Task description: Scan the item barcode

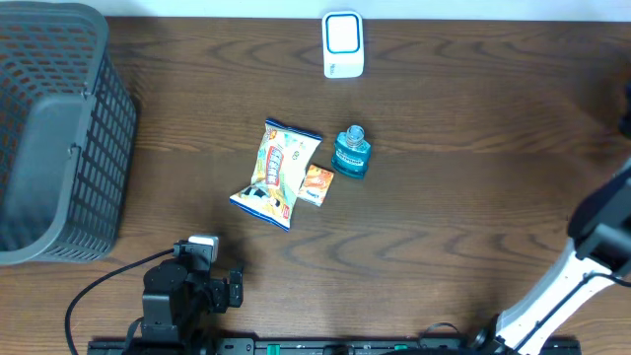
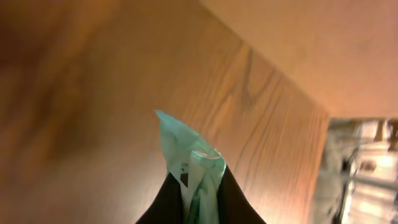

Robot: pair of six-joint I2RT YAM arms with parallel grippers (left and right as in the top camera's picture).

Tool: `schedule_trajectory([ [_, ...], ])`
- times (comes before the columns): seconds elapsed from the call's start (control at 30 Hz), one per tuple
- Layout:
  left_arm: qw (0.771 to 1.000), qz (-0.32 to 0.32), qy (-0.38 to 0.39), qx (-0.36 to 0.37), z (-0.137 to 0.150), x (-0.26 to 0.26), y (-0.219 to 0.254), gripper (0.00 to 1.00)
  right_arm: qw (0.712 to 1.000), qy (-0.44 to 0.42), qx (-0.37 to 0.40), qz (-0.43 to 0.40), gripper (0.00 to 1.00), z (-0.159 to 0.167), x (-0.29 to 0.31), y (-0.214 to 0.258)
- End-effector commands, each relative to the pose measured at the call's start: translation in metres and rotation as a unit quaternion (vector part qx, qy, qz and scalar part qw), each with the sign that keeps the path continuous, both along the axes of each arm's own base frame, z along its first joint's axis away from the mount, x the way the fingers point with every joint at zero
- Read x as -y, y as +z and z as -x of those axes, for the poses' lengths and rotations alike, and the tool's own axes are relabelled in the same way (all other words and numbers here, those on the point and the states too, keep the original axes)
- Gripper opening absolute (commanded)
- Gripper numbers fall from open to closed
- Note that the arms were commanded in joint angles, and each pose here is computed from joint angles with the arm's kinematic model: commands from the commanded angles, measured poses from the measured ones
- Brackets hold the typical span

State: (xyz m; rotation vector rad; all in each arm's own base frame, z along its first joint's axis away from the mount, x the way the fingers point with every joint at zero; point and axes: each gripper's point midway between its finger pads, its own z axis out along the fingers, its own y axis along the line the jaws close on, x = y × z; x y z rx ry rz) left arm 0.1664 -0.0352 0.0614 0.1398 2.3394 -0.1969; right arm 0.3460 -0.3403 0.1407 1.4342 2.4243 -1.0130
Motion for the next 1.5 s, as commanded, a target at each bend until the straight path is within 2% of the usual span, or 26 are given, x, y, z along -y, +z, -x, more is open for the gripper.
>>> schedule_trajectory([
  [0.0,1.0,0.002,-0.001,-0.011,0.004,0.001,-0.004,0.98,0.998,-0.043,0.021,-0.04,0.01,0.022,0.004,-0.025],
  [0.07,1.0,0.002,-0.001,-0.011,0.004,0.001,-0.004,0.98,0.996,-0.055,0.027,-0.067,0.01,0.032,0.005,-0.041],
  [0.1,1.0,0.002,-0.001,-0.011,0.004,0.001,-0.004,0.98,0.995,-0.059,0.032,-0.079,0.13,0.034,0.006,-0.045],
  [0.13,1.0,0.002,-0.001,-0.011,0.004,0.001,-0.004,0.98,0.993,-0.062,0.042,-0.091,0.62,0.034,0.006,-0.047],
  [0.17,1.0,0.002,-0.001,-0.011,0.004,0.001,-0.004,0.98,0.991,-0.06,0.057,-0.102,0.94,0.031,0.005,-0.045],
  [0.2,1.0,0.002,-0.001,-0.011,0.004,0.001,-0.004,0.98,0.99,-0.053,0.071,-0.112,0.99,0.026,0.003,-0.04],
  [0.33,1.0,0.002,-0.001,-0.011,0.004,0.001,-0.004,0.98,0.979,-0.022,0.15,-0.139,0.99,-0.001,-0.012,0.003],
  [0.43,1.0,0.002,-0.001,-0.011,0.004,0.001,-0.004,0.98,0.957,0.02,0.225,-0.182,0.99,-0.027,-0.042,0.047],
  [0.53,1.0,0.002,-0.001,-0.011,0.004,0.001,-0.004,0.98,0.922,0.076,0.292,-0.242,0.99,-0.047,-0.09,0.089],
  [0.63,1.0,0.002,-0.001,-0.011,0.004,0.001,-0.004,0.98,0.883,0.15,0.327,-0.3,0.99,-0.06,-0.148,0.122],
  [0.8,1.0,0.002,-0.001,-0.011,0.004,0.001,-0.004,0.98,0.81,0.34,0.288,-0.382,0.99,-0.067,-0.272,0.15],
  [0.87,1.0,0.002,-0.001,-0.011,0.004,0.001,-0.004,0.98,0.794,0.366,0.265,-0.406,0.99,-0.067,-0.316,0.149],
  [0.97,1.0,0.002,-0.001,-0.011,0.004,0.001,-0.004,0.98,0.783,0.358,0.248,-0.444,0.99,-0.067,-0.371,0.145],
  [1.07,1.0,0.003,-0.001,-0.011,0.004,0.001,-0.004,0.98,0.765,0.399,0.222,-0.453,0.99,-0.063,-0.418,0.143],
  [1.1,1.0,0.002,-0.001,-0.011,0.004,0.001,-0.004,0.98,0.765,0.412,0.213,-0.446,0.99,-0.062,-0.429,0.141],
  [1.17,1.0,0.002,-0.001,-0.011,0.004,0.001,-0.004,0.98,0.772,0.43,0.195,-0.426,0.73,-0.06,-0.448,0.136],
  [1.2,1.0,0.002,-0.001,-0.011,0.004,0.001,-0.004,0.98,0.78,0.422,0.187,-0.424,0.72,-0.056,-0.459,0.132],
  [1.3,1.0,0.002,-0.001,-0.011,0.004,0.001,-0.004,0.98,0.799,0.375,0.16,-0.443,0.83,-0.041,-0.497,0.117],
  [1.37,1.0,0.002,-0.001,-0.011,0.004,0.001,-0.004,0.98,0.808,0.371,0.152,-0.432,0.81,-0.041,-0.514,0.107],
  [1.47,1.0,0.003,-0.001,-0.011,0.004,0.001,-0.004,0.98,0.837,0.348,0.143,-0.398,0.78,-0.043,-0.526,0.089],
])
